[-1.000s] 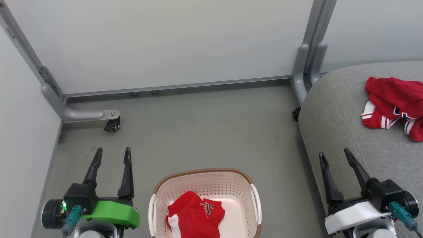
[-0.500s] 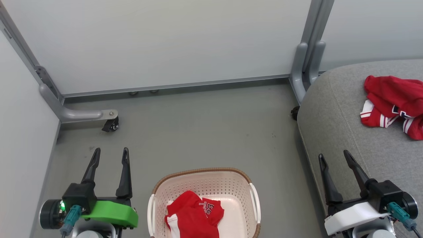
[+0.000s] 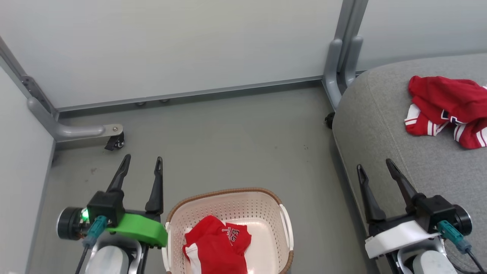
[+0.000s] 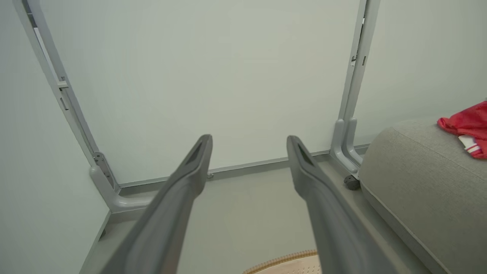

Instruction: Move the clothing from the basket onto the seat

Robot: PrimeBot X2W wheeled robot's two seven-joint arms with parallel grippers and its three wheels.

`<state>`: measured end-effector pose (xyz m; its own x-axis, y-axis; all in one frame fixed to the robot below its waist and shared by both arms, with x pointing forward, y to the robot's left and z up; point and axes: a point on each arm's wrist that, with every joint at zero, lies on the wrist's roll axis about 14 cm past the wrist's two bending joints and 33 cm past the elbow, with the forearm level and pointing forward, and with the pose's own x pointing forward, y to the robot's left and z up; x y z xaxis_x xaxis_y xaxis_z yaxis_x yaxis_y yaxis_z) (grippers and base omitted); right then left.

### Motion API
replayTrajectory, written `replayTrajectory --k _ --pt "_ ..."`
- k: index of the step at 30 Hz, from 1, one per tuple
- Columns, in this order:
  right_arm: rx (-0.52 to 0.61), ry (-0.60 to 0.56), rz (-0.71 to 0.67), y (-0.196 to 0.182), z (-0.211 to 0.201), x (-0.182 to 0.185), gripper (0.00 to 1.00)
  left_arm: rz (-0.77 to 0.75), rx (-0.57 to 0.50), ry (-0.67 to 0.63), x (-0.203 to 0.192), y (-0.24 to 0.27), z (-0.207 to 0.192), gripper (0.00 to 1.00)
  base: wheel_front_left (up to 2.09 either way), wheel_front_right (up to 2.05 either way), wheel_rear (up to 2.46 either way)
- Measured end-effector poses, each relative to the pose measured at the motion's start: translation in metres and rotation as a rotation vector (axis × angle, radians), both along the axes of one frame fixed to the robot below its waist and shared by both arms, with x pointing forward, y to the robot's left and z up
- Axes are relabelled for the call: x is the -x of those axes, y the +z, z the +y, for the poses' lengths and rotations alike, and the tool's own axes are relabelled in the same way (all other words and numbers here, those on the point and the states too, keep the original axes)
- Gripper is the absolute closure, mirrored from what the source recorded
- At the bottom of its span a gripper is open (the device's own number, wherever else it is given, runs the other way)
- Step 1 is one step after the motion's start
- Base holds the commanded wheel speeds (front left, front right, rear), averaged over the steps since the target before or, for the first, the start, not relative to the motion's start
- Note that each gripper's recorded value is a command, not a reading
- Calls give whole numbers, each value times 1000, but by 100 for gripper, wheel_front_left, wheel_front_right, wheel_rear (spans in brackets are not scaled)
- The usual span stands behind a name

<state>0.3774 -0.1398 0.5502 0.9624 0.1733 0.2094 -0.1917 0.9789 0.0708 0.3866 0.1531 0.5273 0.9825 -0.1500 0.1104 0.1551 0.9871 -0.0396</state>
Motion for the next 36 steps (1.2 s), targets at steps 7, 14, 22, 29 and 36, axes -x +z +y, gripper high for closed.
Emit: replayTrajectory --k 7,14,22,29,36 --pt "5 8 -44 14 3 -20 0 40 -37 -136 -38 -10 -40 0 0 0 0" --pt "13 3 -97 28 0 -51 0 152 -105 -261 -74 -54 -76 0 0 0 0" --pt "34 -29 -100 19 -14 -88 0 358 -185 -378 -101 -141 -103 0 0 0 0" --pt "46 -44 -51 -10 -22 -111 0 545 -271 -450 -104 -219 -106 0 0 0 0" --pt "52 -49 8 -43 -27 -130 0 722 -329 -511 -90 -290 -107 0 0 0 0"
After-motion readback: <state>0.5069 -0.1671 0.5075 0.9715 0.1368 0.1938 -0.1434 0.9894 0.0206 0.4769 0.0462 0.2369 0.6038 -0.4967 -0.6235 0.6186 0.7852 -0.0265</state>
